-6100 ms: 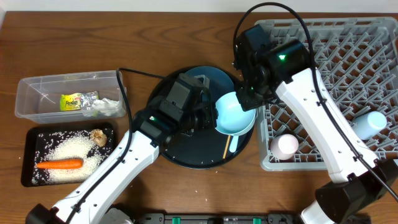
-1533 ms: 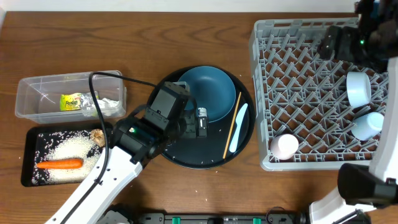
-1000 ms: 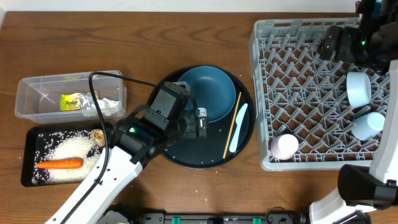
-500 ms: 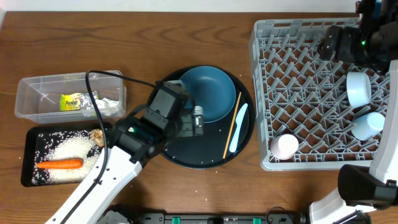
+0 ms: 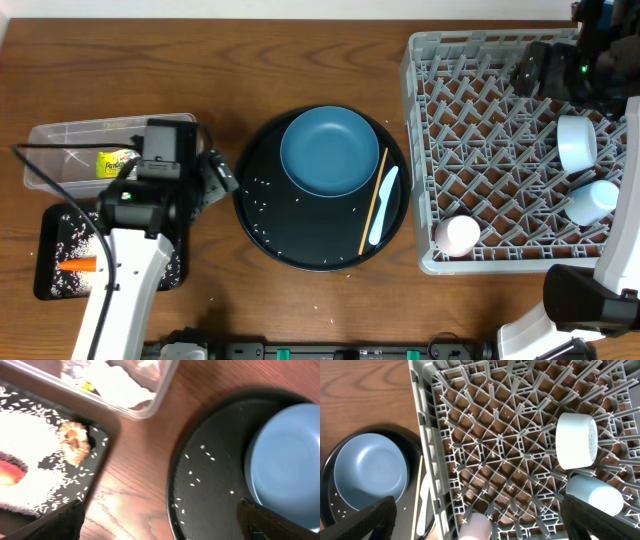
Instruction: Sort waste into correct bins and load items into the dishwasher rack
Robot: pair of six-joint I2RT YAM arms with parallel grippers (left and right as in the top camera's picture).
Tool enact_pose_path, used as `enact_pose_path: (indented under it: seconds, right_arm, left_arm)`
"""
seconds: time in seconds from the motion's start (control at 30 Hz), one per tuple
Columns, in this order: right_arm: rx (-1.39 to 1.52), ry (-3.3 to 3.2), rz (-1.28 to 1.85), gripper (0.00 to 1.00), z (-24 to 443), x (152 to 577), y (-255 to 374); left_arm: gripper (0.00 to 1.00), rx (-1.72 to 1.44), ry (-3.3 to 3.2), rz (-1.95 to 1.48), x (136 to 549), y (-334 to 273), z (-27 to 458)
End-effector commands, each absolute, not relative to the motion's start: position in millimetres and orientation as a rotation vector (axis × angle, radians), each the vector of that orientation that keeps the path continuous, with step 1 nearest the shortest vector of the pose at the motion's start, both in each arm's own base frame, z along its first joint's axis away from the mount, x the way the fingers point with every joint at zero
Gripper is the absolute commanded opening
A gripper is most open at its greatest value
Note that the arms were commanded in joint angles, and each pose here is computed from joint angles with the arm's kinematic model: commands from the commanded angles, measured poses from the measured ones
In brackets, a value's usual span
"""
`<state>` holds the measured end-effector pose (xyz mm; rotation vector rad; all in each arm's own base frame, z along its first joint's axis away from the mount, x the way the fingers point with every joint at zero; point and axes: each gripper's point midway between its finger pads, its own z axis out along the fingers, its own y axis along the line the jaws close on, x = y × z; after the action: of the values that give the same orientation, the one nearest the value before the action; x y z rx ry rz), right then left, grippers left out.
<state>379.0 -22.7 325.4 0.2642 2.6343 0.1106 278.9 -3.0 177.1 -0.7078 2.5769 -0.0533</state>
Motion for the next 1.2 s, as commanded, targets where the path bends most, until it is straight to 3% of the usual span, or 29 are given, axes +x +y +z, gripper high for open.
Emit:
enact_pose_path:
  seconds: [0.0, 0.13, 0.3, 0.53, 0.93, 1.17]
  right_arm:
    - [0.239, 2.629, 0.12, 0.99, 328.0, 378.6, -17.8]
    - [0.267, 2.617, 0.155, 0.99, 329.5, 380.9, -14.7]
    - [0.469, 2.698, 0.498, 0.99, 324.9, 357.5, 23.2]
    - [0.593, 2.689, 0.603, 0.99, 327.3, 355.7, 32.5]
    - [0.692, 2.606, 0.4, 0.99, 327.2, 371.8, 3.0]
    - [0.589, 2.632, 0.559, 0.99, 330.3, 371.5, 33.2]
  left_arm:
    - [0.98, -0.729, 2.552, -0.032, 280.3, 4.7, 183.6]
    - [0.98, -0.729, 2.552, -0.032, 280.3, 4.7, 183.6]
    - [0.98, -0.729, 2.552, -0.031, 280.3, 4.8, 183.6]
    - [0.98, -0.729, 2.552, -0.032, 280.3, 4.7, 183.6]
    - [0.98, -0.729, 2.552, -0.032, 280.3, 4.7, 183.6]
    - [0.98, -0.729, 2.552, -0.032, 280.3, 4.7, 183.6]
